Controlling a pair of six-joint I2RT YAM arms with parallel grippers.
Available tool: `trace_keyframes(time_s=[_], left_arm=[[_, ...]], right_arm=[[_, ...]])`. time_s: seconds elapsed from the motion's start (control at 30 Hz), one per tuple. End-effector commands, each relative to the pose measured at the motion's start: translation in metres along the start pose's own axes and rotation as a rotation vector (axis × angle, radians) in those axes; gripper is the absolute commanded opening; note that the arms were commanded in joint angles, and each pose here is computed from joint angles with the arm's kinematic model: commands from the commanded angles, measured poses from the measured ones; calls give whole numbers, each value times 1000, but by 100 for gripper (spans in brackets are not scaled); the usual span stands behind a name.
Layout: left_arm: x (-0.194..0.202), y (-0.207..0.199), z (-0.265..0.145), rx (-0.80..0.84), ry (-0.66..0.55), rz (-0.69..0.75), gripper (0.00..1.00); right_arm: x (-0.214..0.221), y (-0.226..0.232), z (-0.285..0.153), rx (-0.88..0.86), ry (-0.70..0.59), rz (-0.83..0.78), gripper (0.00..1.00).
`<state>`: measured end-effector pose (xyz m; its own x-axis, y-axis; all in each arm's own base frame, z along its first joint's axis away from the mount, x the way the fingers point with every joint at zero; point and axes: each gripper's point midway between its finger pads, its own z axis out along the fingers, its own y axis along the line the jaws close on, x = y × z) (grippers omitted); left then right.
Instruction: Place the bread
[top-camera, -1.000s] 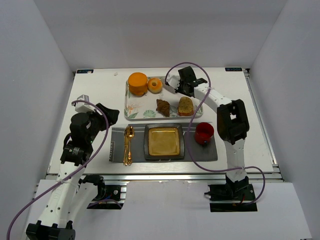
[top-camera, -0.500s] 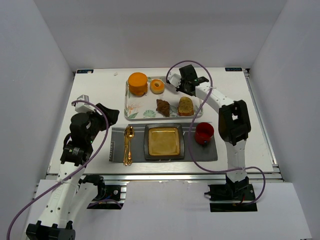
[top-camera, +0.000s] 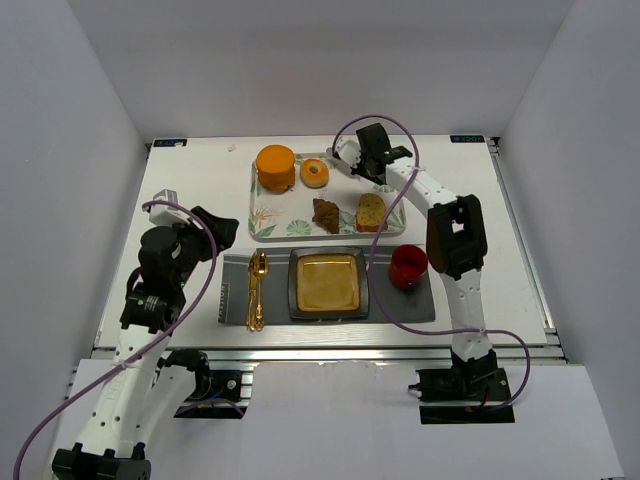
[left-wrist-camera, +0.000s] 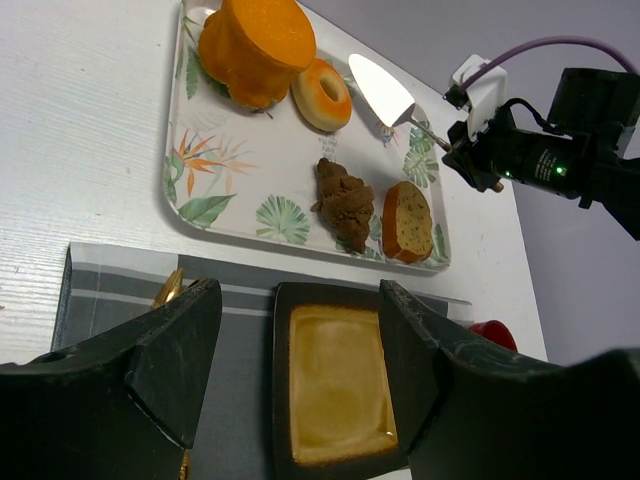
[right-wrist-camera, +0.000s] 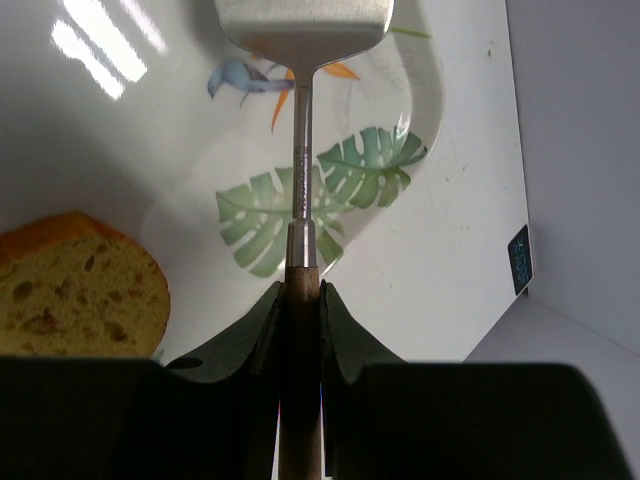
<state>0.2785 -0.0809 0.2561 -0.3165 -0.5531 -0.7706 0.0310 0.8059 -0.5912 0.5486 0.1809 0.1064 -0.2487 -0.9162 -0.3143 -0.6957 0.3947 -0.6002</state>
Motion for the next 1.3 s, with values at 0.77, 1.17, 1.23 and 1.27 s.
trace_keyframes(time_s=[0.77,1.17,1.23,1.27], left_arm=[[-3,-7,-4,48,-15,11,73],[-2,-7,-5,47,-19,11,73],[-2,-7,-6,48,-20,11,73],[-2,-7,-6,48,-20,11,73]], right_arm=[[-47,23,6,-83,-89,-89,0],[-39,36,-6,-173,-79,-128,0],[-37,35,-10,-187,-80,-132,0],[-36,38,-10,-198,-82,-135,0]])
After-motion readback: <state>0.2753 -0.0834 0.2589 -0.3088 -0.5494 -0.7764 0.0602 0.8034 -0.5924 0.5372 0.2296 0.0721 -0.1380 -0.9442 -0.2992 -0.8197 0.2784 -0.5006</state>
